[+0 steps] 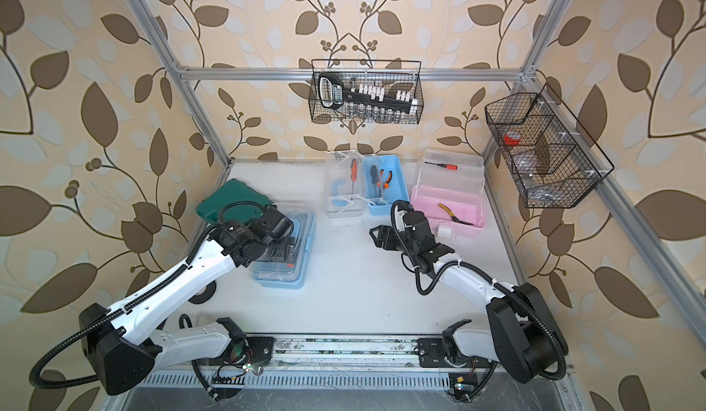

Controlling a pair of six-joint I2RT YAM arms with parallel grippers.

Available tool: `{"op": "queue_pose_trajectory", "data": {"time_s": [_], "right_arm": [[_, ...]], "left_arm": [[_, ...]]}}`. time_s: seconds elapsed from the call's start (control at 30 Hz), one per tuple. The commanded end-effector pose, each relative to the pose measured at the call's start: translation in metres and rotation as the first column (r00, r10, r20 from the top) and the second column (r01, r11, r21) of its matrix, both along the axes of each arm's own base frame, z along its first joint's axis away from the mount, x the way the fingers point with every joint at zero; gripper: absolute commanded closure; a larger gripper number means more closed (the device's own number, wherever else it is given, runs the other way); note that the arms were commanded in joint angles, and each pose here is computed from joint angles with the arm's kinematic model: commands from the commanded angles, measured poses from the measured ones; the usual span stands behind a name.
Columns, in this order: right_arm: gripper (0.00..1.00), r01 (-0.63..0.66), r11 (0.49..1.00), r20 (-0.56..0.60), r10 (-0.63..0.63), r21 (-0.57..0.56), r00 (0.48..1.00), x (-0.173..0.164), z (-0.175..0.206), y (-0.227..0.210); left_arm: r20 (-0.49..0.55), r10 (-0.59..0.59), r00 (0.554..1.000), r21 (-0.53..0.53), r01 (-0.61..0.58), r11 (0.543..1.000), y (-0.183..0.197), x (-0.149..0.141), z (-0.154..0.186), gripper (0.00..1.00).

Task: Close toolboxes
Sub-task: Move the toolbox to the center of the board.

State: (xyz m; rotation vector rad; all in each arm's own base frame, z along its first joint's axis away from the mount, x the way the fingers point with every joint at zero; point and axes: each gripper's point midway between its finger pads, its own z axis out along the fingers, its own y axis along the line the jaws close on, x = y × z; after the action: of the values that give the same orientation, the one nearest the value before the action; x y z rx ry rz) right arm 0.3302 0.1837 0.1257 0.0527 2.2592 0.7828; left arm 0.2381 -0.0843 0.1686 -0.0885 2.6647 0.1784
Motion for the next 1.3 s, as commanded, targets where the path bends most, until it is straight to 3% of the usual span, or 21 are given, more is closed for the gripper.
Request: {"op": "queue_pose_trajectory", "data": {"time_s": [0.0, 0.4, 0.53, 0.87, 1.27], "right_arm": [[0.22, -0.009, 1.000, 0.011, 0.009, 0.014, 1.000, -0.004, 0.003, 0.000], [0.20, 0.008, 1.000, 0.008, -0.008, 0.015, 1.000, -0.006, 0.002, -0.004], [0.20, 0.007, 1.000, -0.002, -0.007, 0.014, 1.000, -0.005, -0.002, -0.002], [0.20, -0.001, 1.000, -0.027, 0.001, 0.007, 1.000, -0.002, -0.011, 0.000], [0.20, -0.004, 1.000, -0.048, 0.004, -0.012, 0.999, 0.002, -0.020, 0.002]], "left_arm": [[0.028, 0.075, 0.997, 0.015, -0.075, 0.997, 0.015, 0.015, -0.001, 0.01], [-0.070, 0.068, 0.995, 0.031, -0.066, 0.997, 0.012, 0.059, -0.039, 0.01], [-0.105, 0.076, 0.992, 0.022, -0.074, 0.997, 0.013, 0.070, -0.054, 0.07], [-0.119, 0.060, 0.991, -0.028, -0.064, 0.998, 0.004, 0.108, -0.071, 0.21], [-0.099, 0.049, 0.994, -0.048, -0.054, 0.997, -0.004, 0.176, -0.075, 0.23]]}}
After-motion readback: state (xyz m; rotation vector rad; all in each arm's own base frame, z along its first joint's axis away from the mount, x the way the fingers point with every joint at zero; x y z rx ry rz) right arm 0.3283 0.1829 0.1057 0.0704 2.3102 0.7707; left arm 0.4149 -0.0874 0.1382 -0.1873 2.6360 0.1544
